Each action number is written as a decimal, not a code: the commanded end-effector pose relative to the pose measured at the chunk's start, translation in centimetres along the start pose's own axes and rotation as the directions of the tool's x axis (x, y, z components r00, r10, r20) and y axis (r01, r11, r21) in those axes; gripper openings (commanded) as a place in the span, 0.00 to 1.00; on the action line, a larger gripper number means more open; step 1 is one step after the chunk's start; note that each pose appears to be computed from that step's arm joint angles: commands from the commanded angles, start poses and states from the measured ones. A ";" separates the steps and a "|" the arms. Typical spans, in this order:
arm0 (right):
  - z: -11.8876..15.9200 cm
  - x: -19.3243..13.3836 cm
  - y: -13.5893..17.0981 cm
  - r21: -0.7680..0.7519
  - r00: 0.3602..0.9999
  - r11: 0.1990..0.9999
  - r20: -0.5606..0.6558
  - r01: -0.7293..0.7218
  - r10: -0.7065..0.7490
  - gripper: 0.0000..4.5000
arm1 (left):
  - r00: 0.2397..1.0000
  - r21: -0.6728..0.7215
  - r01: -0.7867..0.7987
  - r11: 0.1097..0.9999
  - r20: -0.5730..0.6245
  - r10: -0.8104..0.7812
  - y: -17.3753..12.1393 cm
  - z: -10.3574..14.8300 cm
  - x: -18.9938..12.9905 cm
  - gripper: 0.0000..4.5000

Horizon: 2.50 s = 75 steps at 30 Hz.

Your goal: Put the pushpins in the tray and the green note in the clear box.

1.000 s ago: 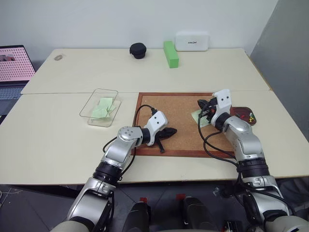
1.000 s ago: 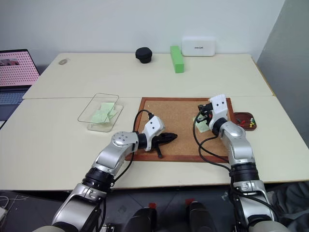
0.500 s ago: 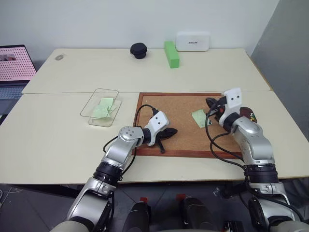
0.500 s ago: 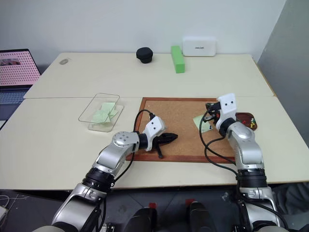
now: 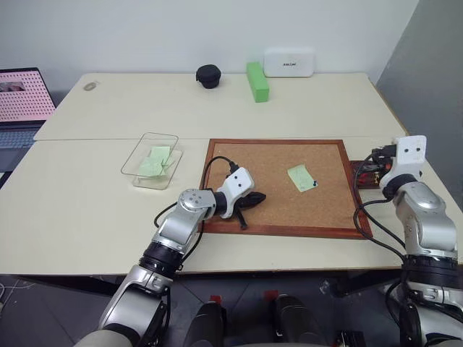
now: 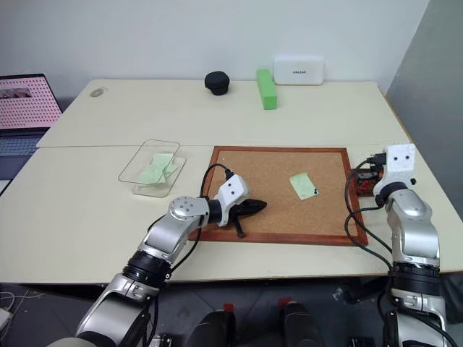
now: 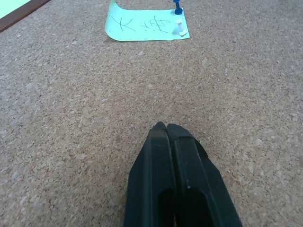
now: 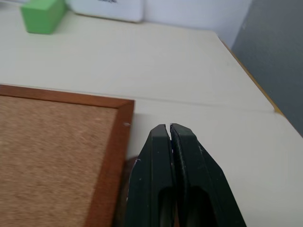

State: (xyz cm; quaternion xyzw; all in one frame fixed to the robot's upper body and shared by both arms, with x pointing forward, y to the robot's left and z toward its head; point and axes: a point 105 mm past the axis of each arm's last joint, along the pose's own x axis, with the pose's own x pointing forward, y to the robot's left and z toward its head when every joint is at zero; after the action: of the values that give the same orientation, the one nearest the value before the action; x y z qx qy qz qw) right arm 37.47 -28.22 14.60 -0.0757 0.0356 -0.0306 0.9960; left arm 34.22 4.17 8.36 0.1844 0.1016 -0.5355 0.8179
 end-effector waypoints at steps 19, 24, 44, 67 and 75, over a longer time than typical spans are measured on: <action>-0.6 2.3 -0.6 0.112 1.000 0.994 -0.025 -0.009 0.012 0.38 | 0.992 -0.053 0.002 0.999 -0.123 -0.008 -0.8 -3.0 -0.3 0.00; -0.3 2.2 -1.1 0.106 1.000 0.994 -0.014 0.010 -0.009 0.51 | 0.991 -0.077 -0.038 0.996 -0.134 0.028 -0.6 -3.3 -0.3 0.00; 1.2 2.5 -0.1 0.090 0.999 0.996 0.047 -0.021 0.016 0.51 | 0.952 -0.135 -0.202 0.970 -0.259 0.162 0.1 -5.7 -3.3 0.00; -1.0 -1.9 13.6 -0.071 0.792 0.792 0.027 -0.607 0.609 0.51 | 0.958 -0.116 -0.195 0.974 -0.234 0.164 0.8 -4.8 -2.1 0.00; -2.0 -1.9 14.3 -0.068 0.792 0.790 0.007 -0.609 0.610 0.51 | 0.958 -0.173 -0.179 0.969 -0.257 0.131 0.0 -5.6 -2.2 0.00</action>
State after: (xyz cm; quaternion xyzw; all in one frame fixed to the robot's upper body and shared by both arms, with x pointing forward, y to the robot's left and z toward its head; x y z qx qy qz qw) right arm 36.21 -14.64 9.82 -0.0859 0.0650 0.2899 0.9510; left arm 34.23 6.51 7.92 0.1893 0.1524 -0.4569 0.8557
